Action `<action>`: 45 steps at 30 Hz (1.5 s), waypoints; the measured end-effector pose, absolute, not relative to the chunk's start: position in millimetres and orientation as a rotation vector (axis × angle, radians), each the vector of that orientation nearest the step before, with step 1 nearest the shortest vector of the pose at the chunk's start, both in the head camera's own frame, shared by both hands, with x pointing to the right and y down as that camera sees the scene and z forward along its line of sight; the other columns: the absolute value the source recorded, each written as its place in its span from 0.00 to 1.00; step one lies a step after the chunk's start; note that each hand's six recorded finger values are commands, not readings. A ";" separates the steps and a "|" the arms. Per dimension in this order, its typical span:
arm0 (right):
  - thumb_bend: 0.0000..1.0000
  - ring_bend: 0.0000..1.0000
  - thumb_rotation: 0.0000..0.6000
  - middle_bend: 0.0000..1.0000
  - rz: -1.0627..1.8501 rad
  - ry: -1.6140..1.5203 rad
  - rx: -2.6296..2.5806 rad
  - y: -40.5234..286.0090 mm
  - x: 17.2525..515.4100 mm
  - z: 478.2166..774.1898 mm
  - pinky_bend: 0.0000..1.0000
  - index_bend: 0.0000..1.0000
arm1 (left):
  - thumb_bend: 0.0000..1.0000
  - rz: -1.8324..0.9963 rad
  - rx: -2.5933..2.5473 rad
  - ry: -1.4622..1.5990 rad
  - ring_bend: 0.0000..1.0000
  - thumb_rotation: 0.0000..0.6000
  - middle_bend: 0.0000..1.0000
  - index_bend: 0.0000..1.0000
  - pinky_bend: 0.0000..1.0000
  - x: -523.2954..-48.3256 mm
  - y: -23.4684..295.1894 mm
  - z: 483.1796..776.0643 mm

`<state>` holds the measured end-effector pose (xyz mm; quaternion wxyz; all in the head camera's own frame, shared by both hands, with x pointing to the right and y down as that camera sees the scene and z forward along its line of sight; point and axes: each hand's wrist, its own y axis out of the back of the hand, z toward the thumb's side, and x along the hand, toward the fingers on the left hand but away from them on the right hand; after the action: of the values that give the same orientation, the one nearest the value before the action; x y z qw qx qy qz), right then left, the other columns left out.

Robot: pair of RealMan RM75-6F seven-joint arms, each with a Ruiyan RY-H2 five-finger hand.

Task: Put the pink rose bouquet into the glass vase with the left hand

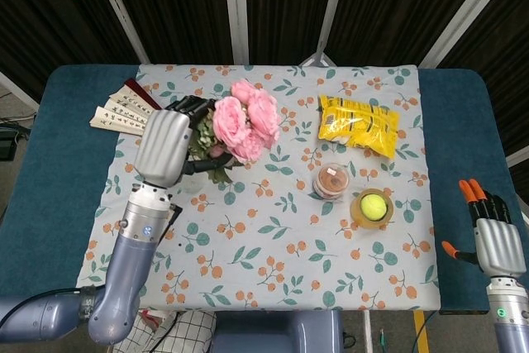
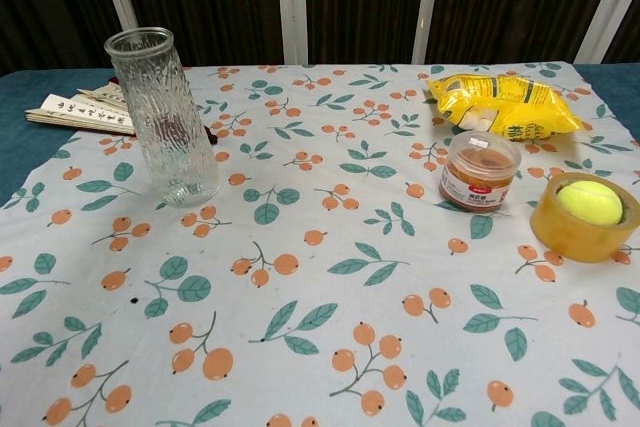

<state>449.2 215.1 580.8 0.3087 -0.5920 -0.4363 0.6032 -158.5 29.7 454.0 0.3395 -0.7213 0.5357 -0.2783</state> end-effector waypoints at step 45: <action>0.15 0.00 1.00 0.00 1.595 -1.186 -1.575 213.0 455.8 580.3 0.03 0.06 | 0.31 -0.497 -2.020 1.733 0.38 1.00 0.48 0.45 0.47 -211.2 -11.6 530.0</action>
<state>455.8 213.0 580.3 0.2981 -0.5928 -0.4463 0.6004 -211.2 -11.6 530.0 0.2151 -0.7286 0.6250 -0.1794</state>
